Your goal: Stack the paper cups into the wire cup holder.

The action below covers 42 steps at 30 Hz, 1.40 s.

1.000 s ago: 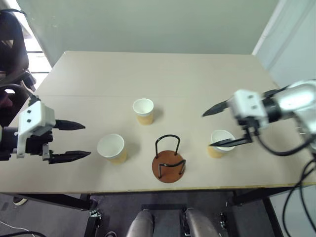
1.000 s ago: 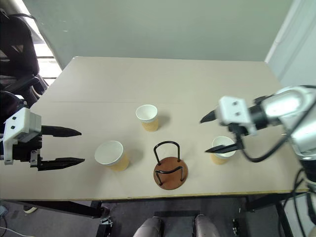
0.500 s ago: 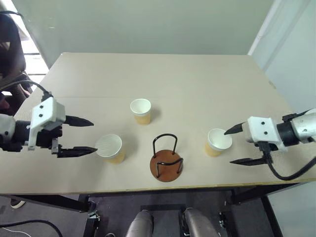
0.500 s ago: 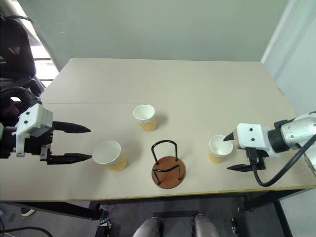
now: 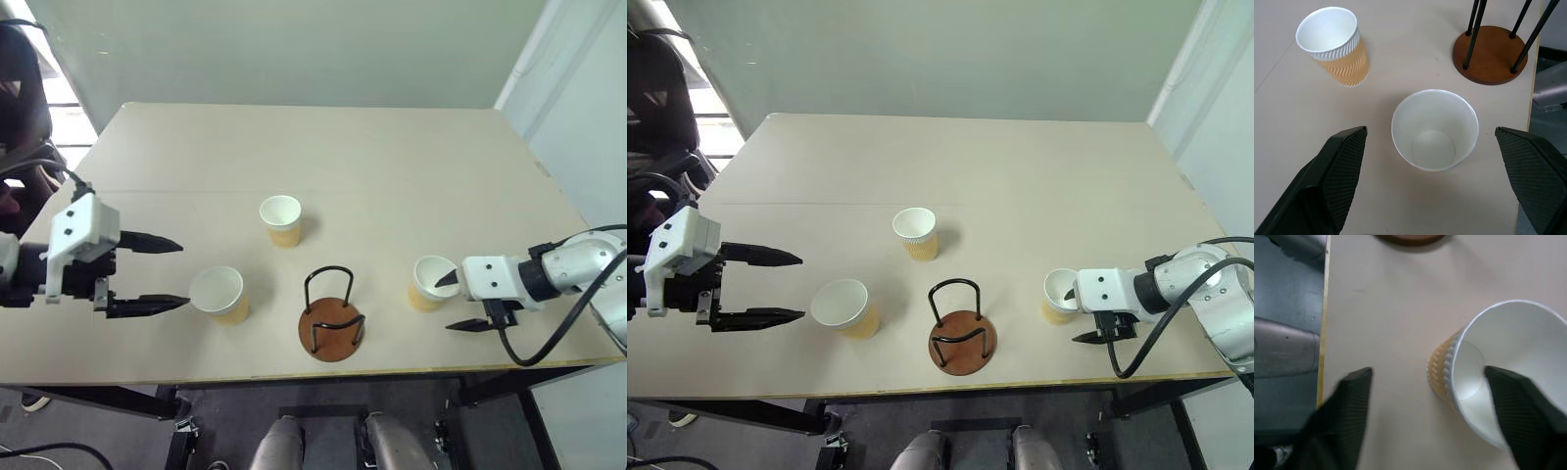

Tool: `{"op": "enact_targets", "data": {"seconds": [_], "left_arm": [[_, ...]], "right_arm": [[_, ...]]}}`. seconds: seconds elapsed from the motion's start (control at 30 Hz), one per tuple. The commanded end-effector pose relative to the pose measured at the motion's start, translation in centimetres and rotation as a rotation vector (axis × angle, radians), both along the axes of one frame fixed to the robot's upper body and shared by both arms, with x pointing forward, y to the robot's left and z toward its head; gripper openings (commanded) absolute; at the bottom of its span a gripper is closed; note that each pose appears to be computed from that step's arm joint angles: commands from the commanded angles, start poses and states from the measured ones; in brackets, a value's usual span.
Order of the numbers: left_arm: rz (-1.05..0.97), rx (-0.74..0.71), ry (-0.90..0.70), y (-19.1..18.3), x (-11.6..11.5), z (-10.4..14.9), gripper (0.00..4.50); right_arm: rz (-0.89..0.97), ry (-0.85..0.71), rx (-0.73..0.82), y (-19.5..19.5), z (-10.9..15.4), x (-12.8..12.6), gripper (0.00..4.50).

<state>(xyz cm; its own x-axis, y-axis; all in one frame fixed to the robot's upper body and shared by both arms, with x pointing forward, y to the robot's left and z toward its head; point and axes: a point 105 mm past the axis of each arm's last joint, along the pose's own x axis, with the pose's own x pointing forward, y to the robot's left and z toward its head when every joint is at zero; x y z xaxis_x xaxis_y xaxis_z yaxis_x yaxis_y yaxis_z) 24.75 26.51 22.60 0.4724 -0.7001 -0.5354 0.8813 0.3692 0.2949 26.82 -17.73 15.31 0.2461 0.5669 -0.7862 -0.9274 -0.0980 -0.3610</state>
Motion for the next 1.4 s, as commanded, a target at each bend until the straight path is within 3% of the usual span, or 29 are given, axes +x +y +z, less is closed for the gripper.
{"op": "enact_targets", "data": {"seconds": [0.03,0.2,0.23,0.37,0.43,0.83,0.93,1.13,1.2,1.27,1.4], "left_arm": [[-0.003,0.006,-0.053,-0.2,-0.3,1.2,4.50],[-0.017,-0.022,-0.069,-0.6,-0.5,1.6,4.50],[-0.024,-0.034,-0.075,-0.7,-0.5,1.9,4.50],[-0.151,-0.278,-0.135,-2.8,-2.1,6.0,4.50],[-0.194,-0.335,-0.117,-3.2,-3.0,7.0,4.50],[-0.224,-0.334,-0.015,-3.5,-4.2,6.5,4.50],[-0.227,-0.299,0.022,-3.5,-4.3,5.7,4.50],[-0.200,-0.212,0.094,-2.6,-4.7,4.1,4.50],[-0.199,-0.205,0.095,-2.6,-4.6,4.0,4.50],[-0.198,-0.198,0.098,-2.7,-4.5,3.6,4.50],[-0.200,-0.189,0.099,-2.8,-4.4,3.3,4.50]], "right_arm": [[0.033,-0.032,-0.011,0.4,0.6,0.2,2.10],[0.038,-0.040,-0.019,0.5,0.5,0.7,0.19],[0.039,-0.040,-0.020,0.5,0.4,0.8,0.03],[0.041,-0.042,-0.024,0.5,0.5,0.9,0.03],[0.041,-0.044,-0.028,0.4,0.6,1.0,0.03],[0.067,-0.041,-0.024,0.5,1.6,1.3,0.03],[0.105,-0.042,0.054,1.0,3.9,1.2,0.03],[0.332,-0.086,0.334,4.8,13.5,-1.3,0.03],[0.396,-0.078,0.407,6.4,15.2,-2.2,0.03],[0.477,-0.023,0.460,8.6,15.7,-3.6,0.03],[0.534,0.043,0.434,11.1,13.7,-4.7,0.03]]}}
